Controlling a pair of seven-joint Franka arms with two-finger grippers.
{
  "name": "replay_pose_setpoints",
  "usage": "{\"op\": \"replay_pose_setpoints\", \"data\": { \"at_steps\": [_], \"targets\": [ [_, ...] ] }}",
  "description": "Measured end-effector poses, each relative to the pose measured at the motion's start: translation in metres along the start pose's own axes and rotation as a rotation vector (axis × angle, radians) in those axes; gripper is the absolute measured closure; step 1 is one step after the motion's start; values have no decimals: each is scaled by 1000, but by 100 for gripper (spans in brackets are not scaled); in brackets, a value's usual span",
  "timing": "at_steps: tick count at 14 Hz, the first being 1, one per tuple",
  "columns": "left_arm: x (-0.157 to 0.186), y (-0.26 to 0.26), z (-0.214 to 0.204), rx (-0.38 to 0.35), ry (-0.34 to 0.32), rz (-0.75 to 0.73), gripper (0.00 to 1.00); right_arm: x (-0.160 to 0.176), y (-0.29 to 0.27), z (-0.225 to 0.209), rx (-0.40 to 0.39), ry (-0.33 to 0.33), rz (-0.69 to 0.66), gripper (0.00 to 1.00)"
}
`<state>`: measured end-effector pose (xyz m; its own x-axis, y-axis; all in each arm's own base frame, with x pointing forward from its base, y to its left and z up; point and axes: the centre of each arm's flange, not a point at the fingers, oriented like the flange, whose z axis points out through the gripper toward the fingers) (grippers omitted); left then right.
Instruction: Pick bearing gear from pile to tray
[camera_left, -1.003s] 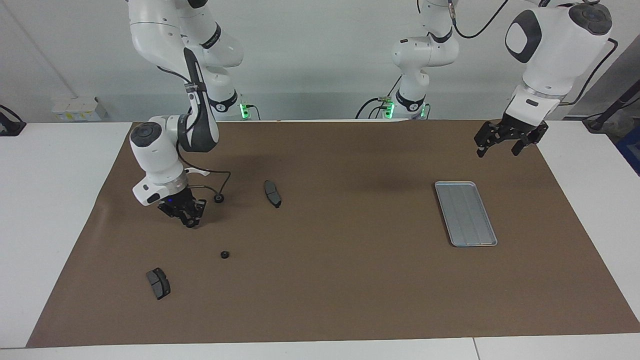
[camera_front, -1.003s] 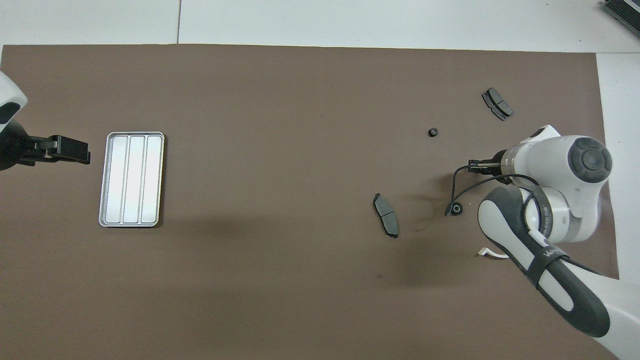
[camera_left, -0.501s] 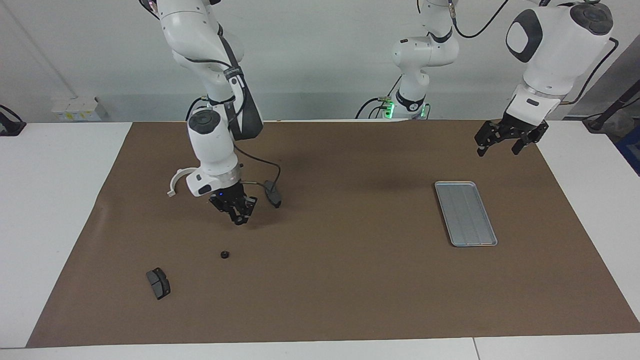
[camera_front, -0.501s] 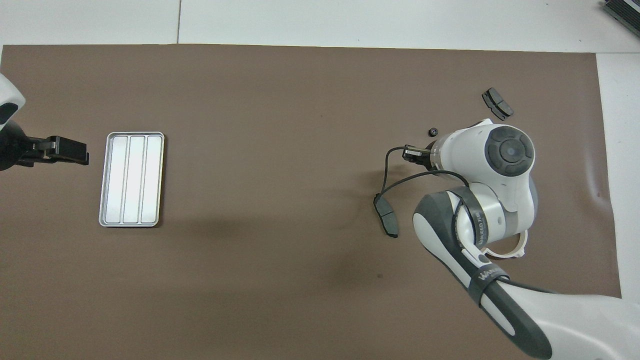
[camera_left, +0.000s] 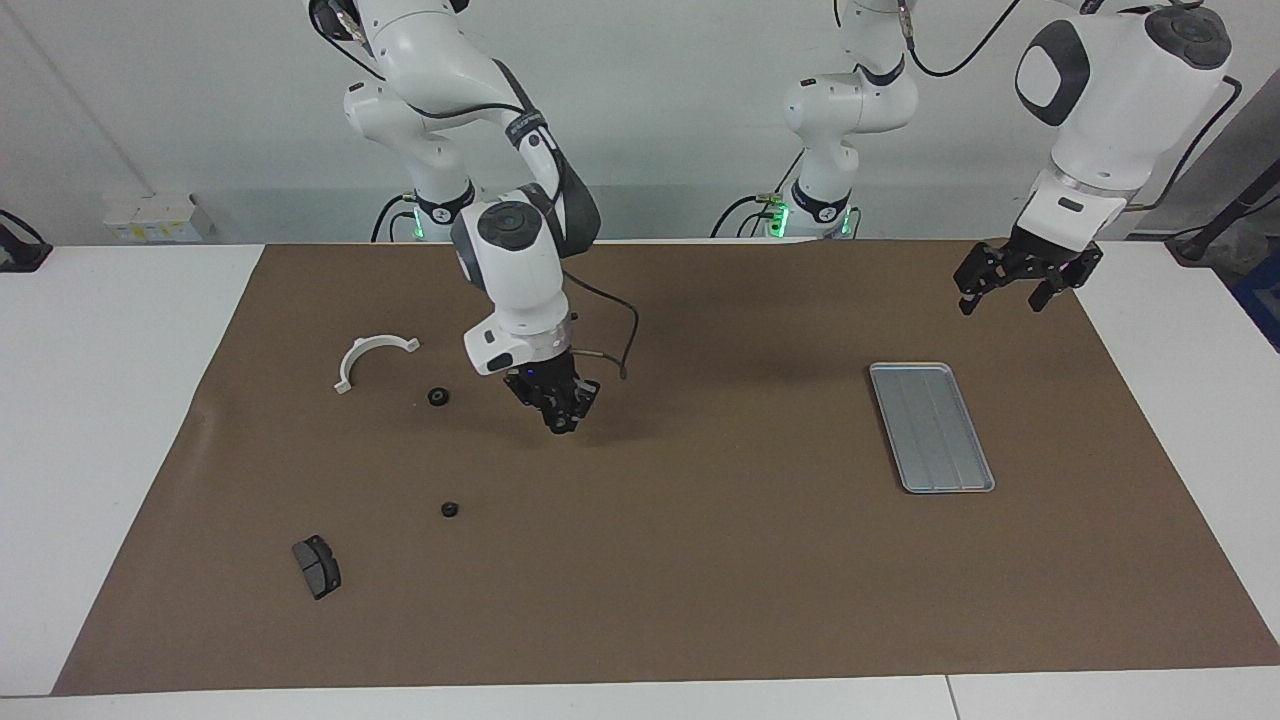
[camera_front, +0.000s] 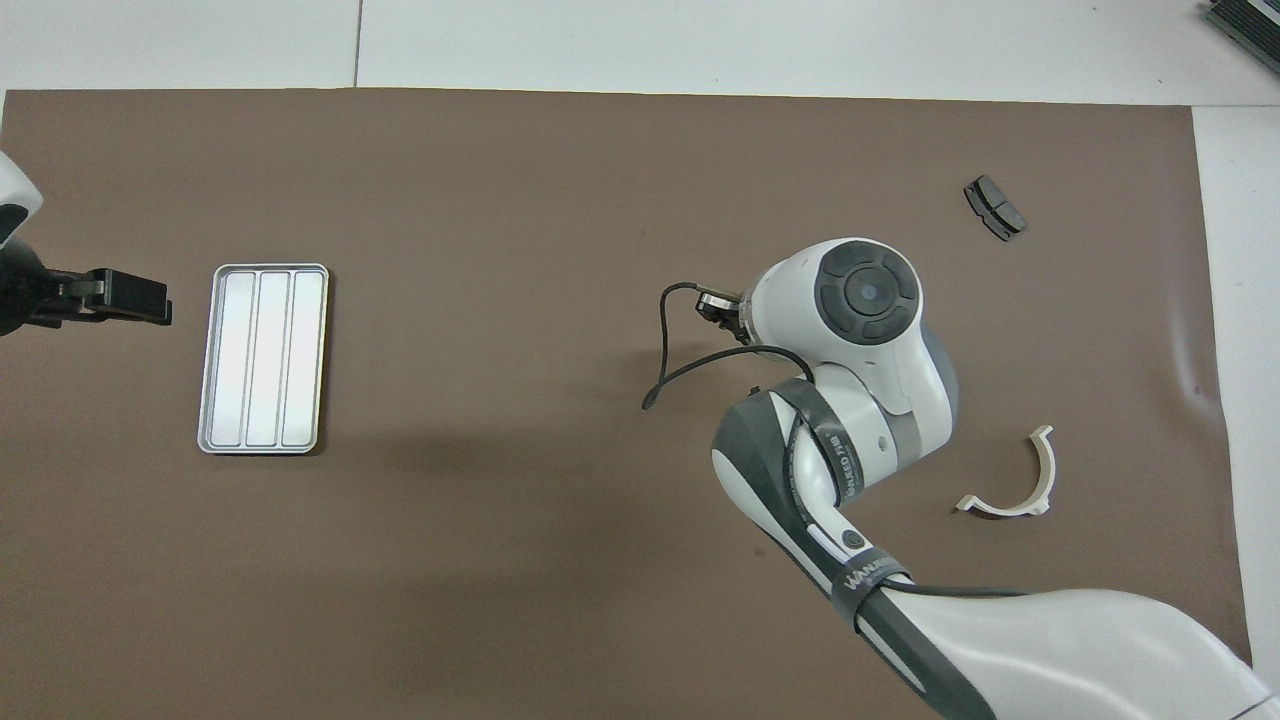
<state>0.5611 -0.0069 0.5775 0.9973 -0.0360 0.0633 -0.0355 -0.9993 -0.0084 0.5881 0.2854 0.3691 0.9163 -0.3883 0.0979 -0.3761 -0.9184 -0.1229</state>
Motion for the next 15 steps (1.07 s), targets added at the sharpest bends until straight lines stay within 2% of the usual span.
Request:
{"op": "replay_pose_setpoints", "data": {
  "at_steps": [7,11,15],
  "targets": [
    [14,-19,18,2,32,-30,0,-56,-101,51,-53,-28,59,65],
    [24,-28,31,3,47,-41,0,-86,-120,64,-60,-41,43,65],
    [31,-33,41,4,63,-46,0,-99,-125,67,-68,-47,25,65]
  ]
}}
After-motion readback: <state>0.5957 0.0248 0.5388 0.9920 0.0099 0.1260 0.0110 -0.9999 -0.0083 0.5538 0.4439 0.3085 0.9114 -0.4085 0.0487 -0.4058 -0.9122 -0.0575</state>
